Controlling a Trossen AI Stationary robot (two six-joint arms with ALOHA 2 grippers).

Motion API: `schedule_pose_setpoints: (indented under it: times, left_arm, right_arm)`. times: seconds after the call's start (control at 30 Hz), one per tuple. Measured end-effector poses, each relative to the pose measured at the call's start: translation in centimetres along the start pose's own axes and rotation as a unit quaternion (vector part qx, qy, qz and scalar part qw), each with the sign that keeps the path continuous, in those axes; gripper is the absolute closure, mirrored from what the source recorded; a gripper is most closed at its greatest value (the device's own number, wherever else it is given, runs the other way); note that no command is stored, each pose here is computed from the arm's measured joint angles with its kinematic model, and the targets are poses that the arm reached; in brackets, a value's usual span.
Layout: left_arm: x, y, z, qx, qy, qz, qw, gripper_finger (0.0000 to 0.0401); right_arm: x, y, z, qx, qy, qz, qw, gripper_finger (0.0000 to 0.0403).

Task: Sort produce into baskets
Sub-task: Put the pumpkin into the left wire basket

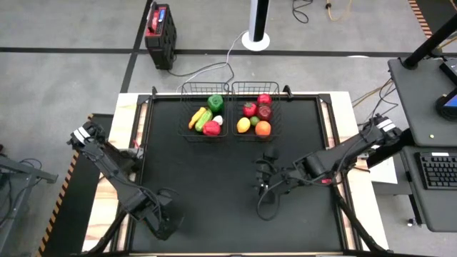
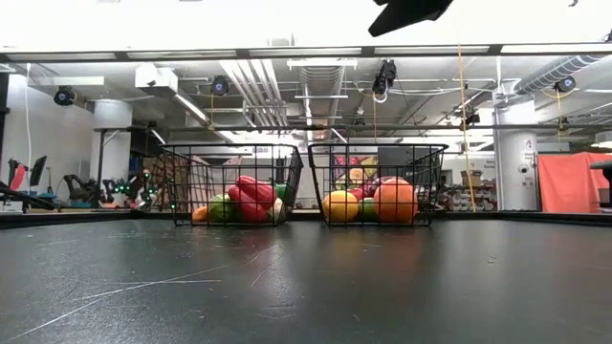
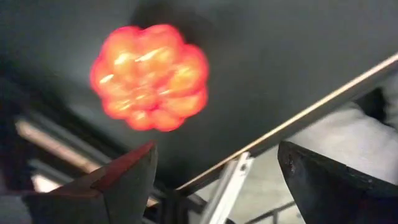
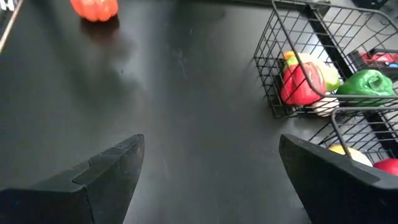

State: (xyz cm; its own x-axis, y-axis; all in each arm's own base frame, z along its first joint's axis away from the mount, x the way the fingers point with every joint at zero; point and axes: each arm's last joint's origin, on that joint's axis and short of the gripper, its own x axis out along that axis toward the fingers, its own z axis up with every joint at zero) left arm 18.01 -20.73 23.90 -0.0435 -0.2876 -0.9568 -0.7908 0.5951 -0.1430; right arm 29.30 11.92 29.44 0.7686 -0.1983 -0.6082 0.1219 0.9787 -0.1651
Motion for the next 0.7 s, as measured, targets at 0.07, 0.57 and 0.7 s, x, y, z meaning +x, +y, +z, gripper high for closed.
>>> schedule_pose_setpoints:
  times: [0.07, 0.57, 0.7]
  left_arm:
    - [0.13, 0.36, -0.5, 0.004, -0.003, 0.014, 1.0, 0.0086]
    - [0.25, 0.77, -0.62, 0.018, -0.094, 0.016, 0.995, 0.0086]
    - [0.26, 0.83, -0.63, 0.018, -0.094, 0.019, 0.995, 0.0086]
  right_arm:
    - [0.32, 0.16, -0.12, -0.003, 0.004, -0.001, 1.0, 0.0039]
    - [0.5, 0.3, 0.01, 0.002, -0.003, 0.001, 1.0, 0.0039]
    - [0.5, 0.3, 0.01, 0.002, -0.003, 0.001, 1.0, 0.0039]
